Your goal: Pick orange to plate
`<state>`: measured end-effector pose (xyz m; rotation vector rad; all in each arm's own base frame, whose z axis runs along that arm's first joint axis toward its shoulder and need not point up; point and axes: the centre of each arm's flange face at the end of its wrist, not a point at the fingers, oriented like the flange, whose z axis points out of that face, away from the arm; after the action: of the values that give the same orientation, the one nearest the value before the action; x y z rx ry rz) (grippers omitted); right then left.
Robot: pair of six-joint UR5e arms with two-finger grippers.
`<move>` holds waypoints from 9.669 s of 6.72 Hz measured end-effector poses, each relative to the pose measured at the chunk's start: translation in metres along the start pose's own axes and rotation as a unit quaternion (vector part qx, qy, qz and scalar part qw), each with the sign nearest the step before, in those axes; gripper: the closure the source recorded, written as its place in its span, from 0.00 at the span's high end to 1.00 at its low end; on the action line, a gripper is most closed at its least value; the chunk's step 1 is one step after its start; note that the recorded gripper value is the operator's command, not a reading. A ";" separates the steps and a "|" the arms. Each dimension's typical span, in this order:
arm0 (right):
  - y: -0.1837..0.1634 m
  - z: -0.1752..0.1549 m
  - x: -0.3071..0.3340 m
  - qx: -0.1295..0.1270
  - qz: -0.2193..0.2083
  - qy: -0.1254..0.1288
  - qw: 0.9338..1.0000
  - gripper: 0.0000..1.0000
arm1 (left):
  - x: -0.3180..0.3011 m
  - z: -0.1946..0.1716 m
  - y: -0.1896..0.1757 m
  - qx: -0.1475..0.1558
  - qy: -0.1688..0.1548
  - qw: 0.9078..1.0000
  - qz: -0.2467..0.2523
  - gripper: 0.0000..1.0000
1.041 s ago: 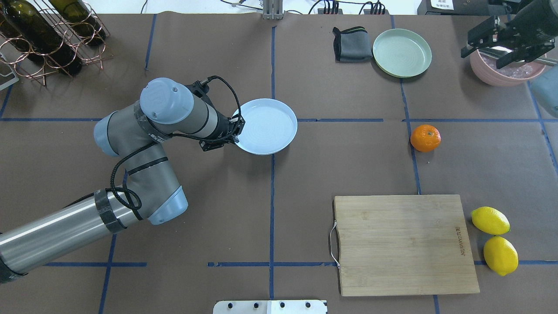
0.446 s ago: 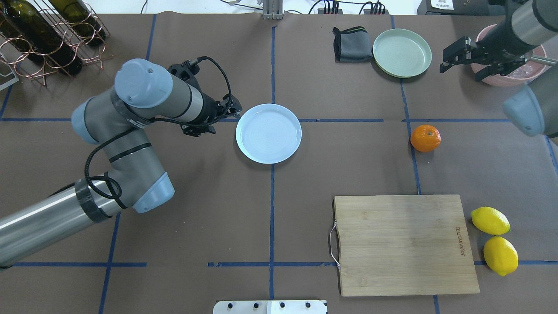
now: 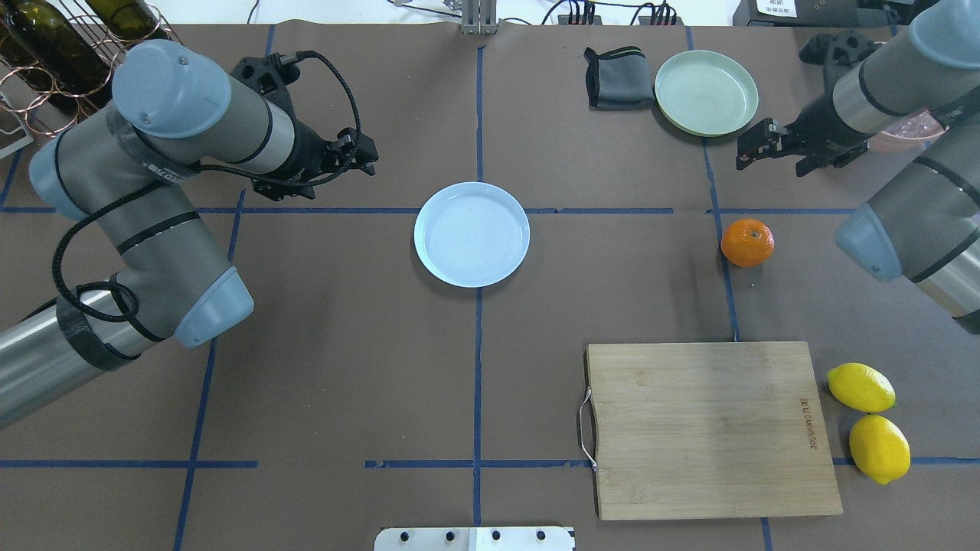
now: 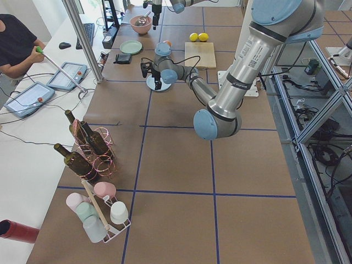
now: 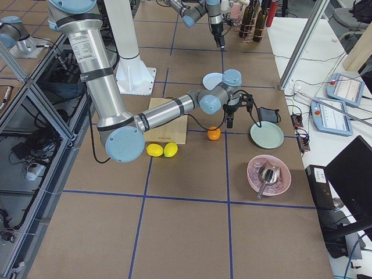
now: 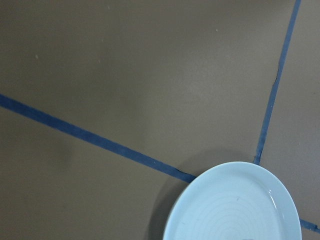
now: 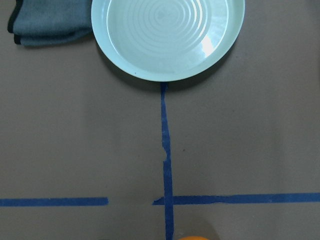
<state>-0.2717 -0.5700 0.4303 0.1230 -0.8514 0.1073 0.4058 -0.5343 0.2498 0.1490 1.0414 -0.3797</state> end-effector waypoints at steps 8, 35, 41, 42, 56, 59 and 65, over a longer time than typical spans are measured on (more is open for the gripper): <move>0.039 0.074 0.011 -0.046 -0.016 0.043 0.998 1.00 | -0.016 -0.003 -0.010 0.004 -0.010 1.000 -0.003 1.00; 0.060 0.066 -0.411 0.011 0.026 -0.006 1.000 1.00 | -0.276 -0.088 -0.123 -0.003 -0.093 0.977 0.193 1.00; -0.026 -0.043 -0.216 -0.008 -0.013 0.018 1.000 1.00 | -0.378 -0.137 -0.190 -0.022 -0.174 0.939 0.295 1.00; -0.039 -0.054 -0.159 -0.013 -0.036 0.022 0.999 1.00 | -0.403 -0.142 -0.199 -0.036 -0.185 0.931 0.313 1.00; -0.001 -0.121 0.384 -0.062 -0.078 -0.037 0.994 1.00 | -0.556 -0.220 -0.179 -0.163 -0.145 0.959 0.178 1.00; 0.011 -0.140 0.395 -0.046 0.010 0.029 0.998 1.00 | -0.555 -0.221 -0.179 -0.162 -0.145 0.960 0.179 1.00; 0.016 -0.139 0.400 -0.046 0.016 0.042 0.998 1.00 | -0.553 -0.223 -0.178 -0.159 -0.145 0.960 0.182 1.00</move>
<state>0.0914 -0.5156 0.6423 0.0172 -0.7733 0.1029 -0.0893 -0.5024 0.6252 -0.0065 0.7525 0.1020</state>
